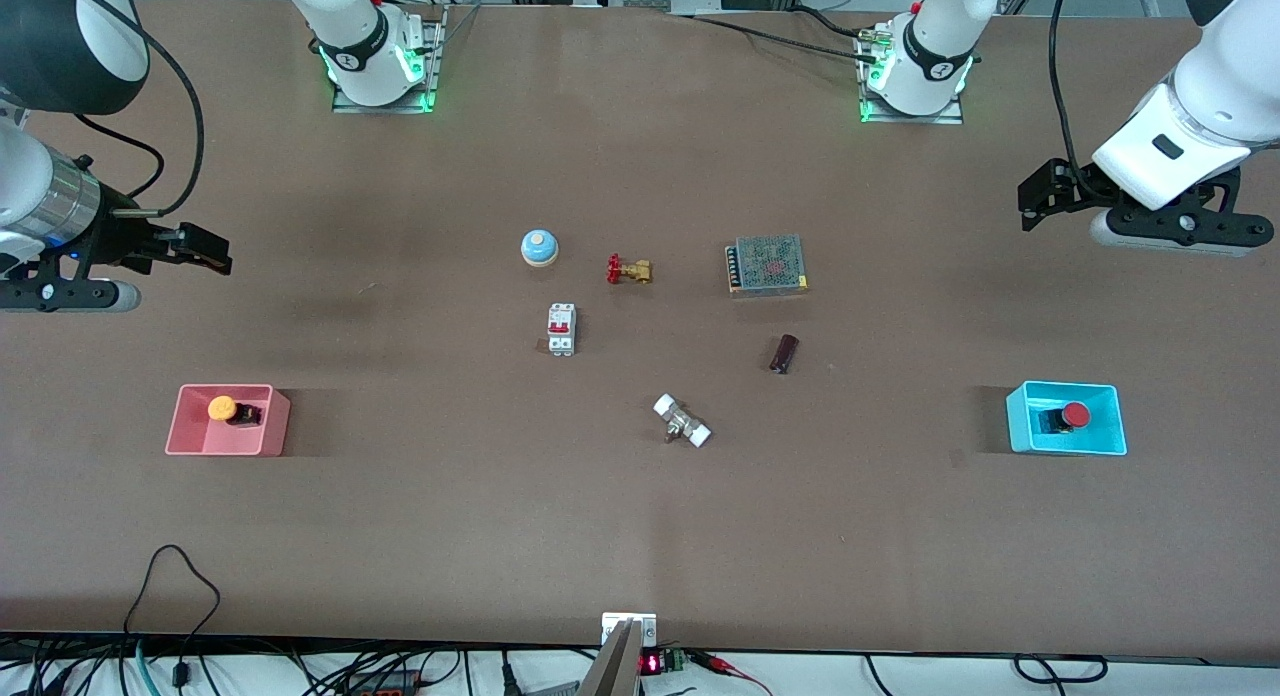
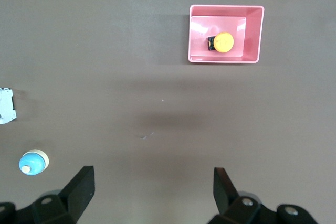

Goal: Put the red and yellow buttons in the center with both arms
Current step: 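Lower both grippers onto the yellow and red buttons in the boxes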

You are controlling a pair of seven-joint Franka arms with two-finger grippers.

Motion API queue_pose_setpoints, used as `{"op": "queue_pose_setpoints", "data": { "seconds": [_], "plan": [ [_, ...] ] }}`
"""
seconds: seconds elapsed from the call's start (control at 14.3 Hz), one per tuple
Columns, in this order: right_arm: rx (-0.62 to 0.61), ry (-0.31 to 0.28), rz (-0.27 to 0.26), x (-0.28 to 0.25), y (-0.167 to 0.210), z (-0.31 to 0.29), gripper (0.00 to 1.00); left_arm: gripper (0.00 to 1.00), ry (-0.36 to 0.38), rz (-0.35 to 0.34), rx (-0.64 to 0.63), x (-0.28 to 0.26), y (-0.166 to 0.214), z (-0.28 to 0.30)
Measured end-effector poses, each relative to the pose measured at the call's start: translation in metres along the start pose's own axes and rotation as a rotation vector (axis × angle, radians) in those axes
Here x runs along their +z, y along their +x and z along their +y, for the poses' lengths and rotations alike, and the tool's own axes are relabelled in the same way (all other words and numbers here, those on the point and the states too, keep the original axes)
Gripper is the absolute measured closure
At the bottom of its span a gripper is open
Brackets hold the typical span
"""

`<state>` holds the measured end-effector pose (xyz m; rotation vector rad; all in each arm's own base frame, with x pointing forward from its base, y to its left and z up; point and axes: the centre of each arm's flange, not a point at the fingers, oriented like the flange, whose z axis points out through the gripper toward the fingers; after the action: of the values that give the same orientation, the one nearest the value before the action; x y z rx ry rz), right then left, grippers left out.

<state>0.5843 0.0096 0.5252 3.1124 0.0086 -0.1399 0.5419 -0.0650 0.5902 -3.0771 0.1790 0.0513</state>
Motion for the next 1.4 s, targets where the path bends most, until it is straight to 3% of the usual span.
{"op": "queue_pose_setpoints", "data": {
  "seconds": [0.56,0.84,1.26,1.4],
  "plan": [
    [0.011,0.007,0.002,0.008,0.006,0.006,0.0,0.0,0.0,-0.009,0.001,0.0,-0.001,0.001],
    [0.018,0.014,-0.028,0.042,0.022,0.024,0.0,0.0,0.0,-0.009,0.001,0.0,-0.001,0.001],
    [0.035,0.026,0.043,0.122,0.068,0.082,0.0,0.0,-0.01,-0.083,-0.009,0.04,0.019,-0.006],
    [0.016,-0.005,0.058,0.143,0.078,0.091,0.0,0.0,-0.02,-0.108,-0.021,0.062,0.042,-0.015]
  ]
}}
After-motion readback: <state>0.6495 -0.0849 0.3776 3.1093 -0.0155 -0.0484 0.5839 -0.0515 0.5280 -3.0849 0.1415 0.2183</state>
